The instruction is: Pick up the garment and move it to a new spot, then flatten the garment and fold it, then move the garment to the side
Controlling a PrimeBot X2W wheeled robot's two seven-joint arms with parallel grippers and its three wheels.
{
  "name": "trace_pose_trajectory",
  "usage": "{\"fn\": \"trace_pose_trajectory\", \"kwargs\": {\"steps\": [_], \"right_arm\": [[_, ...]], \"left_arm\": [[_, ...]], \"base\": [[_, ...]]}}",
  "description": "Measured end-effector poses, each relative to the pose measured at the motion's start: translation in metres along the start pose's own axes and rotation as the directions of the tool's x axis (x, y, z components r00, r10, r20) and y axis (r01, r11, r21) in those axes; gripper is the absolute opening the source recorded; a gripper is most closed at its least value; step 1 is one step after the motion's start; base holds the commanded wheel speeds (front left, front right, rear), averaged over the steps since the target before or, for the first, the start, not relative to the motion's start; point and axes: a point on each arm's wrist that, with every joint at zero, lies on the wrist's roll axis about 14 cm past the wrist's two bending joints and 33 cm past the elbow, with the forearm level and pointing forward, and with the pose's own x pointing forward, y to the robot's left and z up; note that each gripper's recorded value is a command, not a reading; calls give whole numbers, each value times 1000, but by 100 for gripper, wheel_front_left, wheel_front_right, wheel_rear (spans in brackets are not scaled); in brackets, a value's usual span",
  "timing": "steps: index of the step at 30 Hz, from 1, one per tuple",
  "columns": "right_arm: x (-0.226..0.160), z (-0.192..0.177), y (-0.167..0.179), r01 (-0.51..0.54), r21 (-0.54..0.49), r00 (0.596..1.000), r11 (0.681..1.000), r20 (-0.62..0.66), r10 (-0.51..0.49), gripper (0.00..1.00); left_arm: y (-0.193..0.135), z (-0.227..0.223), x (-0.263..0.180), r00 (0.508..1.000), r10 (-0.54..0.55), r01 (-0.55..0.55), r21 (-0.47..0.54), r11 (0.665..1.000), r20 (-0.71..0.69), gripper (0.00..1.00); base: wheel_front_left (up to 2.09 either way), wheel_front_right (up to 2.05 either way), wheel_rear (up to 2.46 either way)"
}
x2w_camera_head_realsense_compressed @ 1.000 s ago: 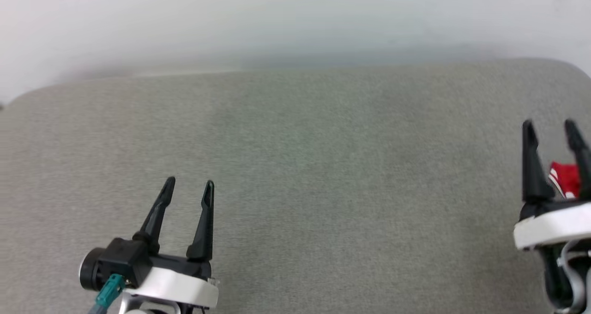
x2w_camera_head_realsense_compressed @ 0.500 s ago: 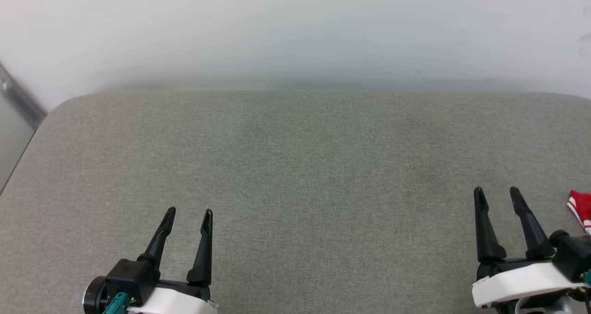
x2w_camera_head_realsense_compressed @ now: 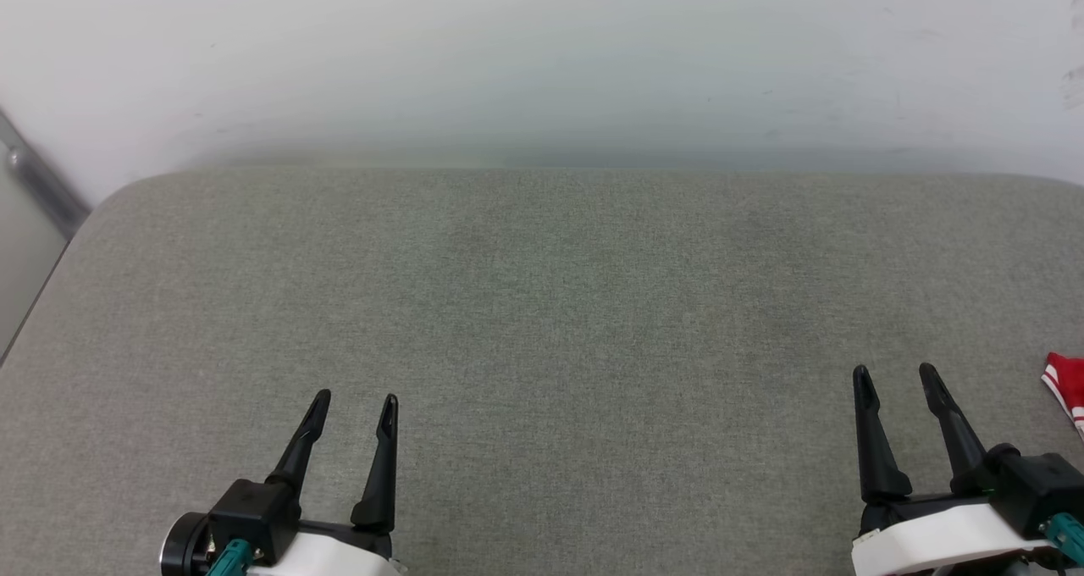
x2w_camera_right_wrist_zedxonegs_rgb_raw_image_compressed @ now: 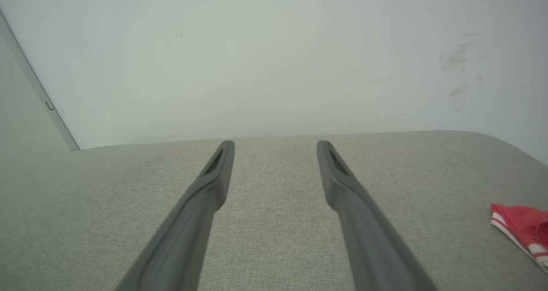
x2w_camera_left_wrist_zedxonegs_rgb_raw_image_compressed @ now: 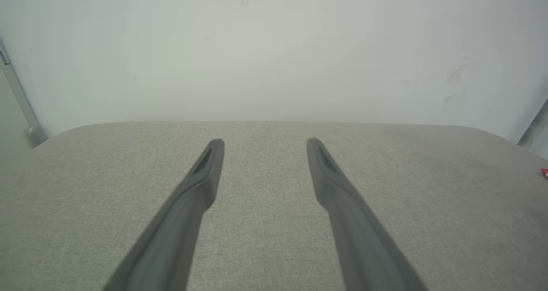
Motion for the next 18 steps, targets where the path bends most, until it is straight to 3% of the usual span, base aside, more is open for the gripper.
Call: {"fn": "trace_pose_trajectory", "kwargs": {"steps": [14, 15, 18], "right_arm": [[-1, -2, 1, 2, 26, 1000, 1000, 5, -2, 100], [-2, -4, 1, 3, 26, 1000, 1000, -3, -3, 0], [-7, -16, -1, 12, 30, 999, 999, -43, -10, 0]], "left_arm": [[-3, 1, 1, 1000, 1, 0, -32, 999, 8, 100], [-2, -1, 1, 1000, 2, -2, -34, 999, 1, 0], [-2, -13, -4, 999, 9, -11, -44, 999, -41, 0]], "base": [[0, 0, 0], [0, 0, 0], [0, 0, 0]]}}
